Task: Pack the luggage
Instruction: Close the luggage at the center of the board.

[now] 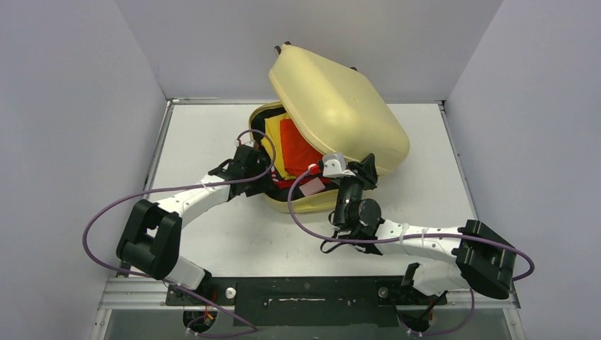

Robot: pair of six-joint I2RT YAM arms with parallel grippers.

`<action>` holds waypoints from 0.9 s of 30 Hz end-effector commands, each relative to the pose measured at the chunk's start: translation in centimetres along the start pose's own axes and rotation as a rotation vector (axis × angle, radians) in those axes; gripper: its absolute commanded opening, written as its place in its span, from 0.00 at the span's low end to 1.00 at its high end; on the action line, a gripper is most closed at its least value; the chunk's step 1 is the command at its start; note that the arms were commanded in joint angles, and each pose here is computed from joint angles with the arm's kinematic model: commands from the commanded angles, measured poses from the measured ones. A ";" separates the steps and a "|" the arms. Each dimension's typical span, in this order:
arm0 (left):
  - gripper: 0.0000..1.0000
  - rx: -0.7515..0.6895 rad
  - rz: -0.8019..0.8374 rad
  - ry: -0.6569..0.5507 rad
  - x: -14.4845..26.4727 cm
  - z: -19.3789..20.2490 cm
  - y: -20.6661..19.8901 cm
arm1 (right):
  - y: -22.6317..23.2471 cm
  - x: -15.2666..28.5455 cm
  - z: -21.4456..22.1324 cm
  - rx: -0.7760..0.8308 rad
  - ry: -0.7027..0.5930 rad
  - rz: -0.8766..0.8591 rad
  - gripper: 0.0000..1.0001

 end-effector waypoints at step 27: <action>0.72 0.125 -0.031 -0.232 8.8 -1.3 4.3 | 4.3 10.3 -8.8 -0.010 -0.260 -0.766 1.00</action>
Point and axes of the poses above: each gripper's point midway between its finger pads, its own x axis back along the fingers, its own y axis along the line the jaws close on, z = x × y, the point moved 10 cm from there along x, back along the fingers
